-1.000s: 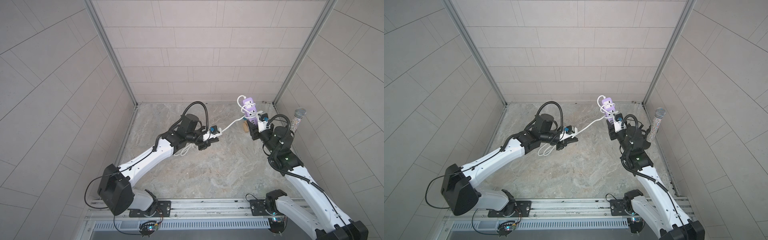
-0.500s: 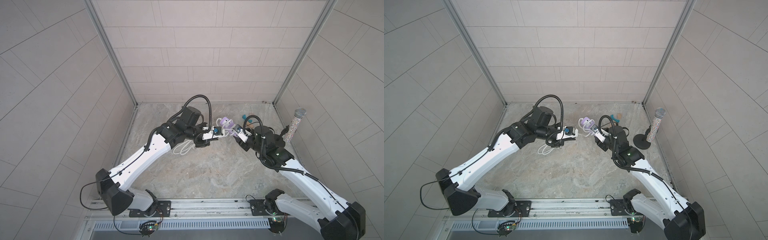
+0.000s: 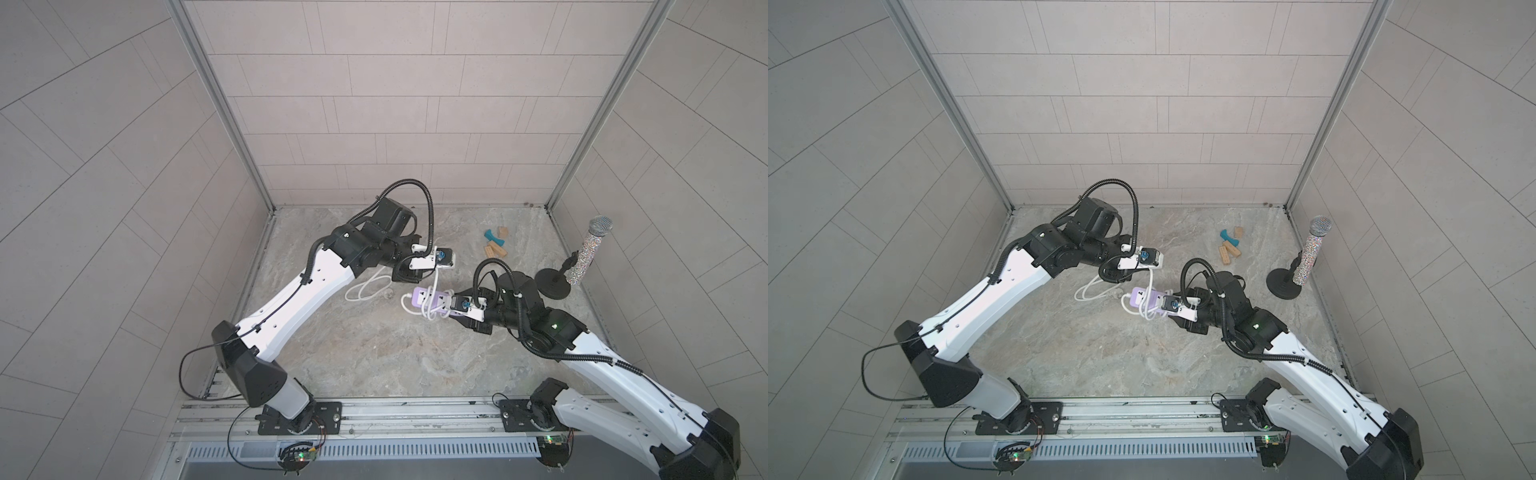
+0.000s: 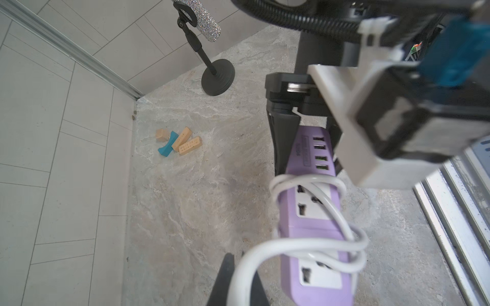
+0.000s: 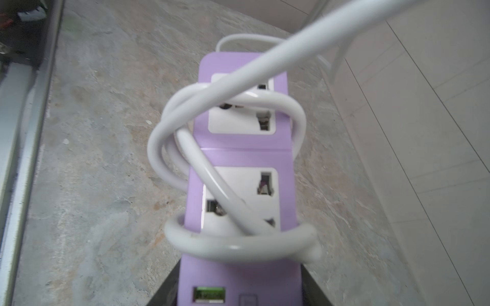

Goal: Wrap the cord around the power strip
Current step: Wrap the power cord around the power strip.

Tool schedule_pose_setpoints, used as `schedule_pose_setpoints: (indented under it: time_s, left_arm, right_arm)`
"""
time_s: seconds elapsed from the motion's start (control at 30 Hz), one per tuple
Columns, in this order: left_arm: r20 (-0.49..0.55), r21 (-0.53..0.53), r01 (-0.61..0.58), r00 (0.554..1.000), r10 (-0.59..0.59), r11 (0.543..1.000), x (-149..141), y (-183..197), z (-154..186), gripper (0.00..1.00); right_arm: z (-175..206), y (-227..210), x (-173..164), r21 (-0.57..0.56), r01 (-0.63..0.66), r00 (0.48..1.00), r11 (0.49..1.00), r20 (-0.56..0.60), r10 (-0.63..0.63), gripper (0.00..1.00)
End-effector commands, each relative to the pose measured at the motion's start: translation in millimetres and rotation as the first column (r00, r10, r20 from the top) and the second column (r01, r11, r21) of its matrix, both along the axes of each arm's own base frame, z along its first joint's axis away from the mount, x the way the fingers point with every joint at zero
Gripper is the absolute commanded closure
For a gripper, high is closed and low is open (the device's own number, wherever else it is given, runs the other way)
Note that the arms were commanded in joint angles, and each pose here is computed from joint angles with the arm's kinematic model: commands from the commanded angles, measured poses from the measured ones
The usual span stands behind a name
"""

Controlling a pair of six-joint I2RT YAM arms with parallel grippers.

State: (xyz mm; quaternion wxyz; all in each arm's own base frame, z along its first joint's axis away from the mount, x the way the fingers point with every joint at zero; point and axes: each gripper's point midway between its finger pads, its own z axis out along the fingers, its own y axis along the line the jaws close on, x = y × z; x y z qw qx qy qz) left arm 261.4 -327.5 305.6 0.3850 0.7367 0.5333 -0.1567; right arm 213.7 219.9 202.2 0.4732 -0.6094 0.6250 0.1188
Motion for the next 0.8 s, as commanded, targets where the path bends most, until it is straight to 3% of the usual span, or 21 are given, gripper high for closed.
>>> schedule_pose_setpoints:
  time_s: [0.0, 0.17, 0.33, 0.77]
  left_arm:
    - [0.061, -0.049, 0.034, 0.998, -0.031, 0.998, 12.5, -12.1, 13.5, 1.0]
    - [0.011, -0.05, 0.015, 1.0, -0.014, 0.999, 22.8, -18.2, -3.9, 1.0]
    - [-0.208, -0.185, 0.011, 0.977, -0.05, 0.983, 23.6, -18.8, -2.0, 0.98]
    - [-0.426, -0.238, -0.038, 0.902, -0.069, 0.971, 23.9, -31.0, -42.7, 0.73]
  right_arm:
    - [13.9, 27.4, -27.8, 0.09, -0.175, 0.984, 0.98, 0.028, 0.174, 1.0]
    - [55.6, 38.6, -31.1, 0.255, -0.191, 0.979, 0.948, 0.116, 0.167, 1.0]
    - [96.0, 34.3, -22.9, 0.48, -0.12, 0.987, 0.869, 0.155, 0.051, 1.0]
    - [157.7, 14.6, -4.1, 0.685, -0.077, 0.967, 0.724, 0.228, -0.113, 1.0]
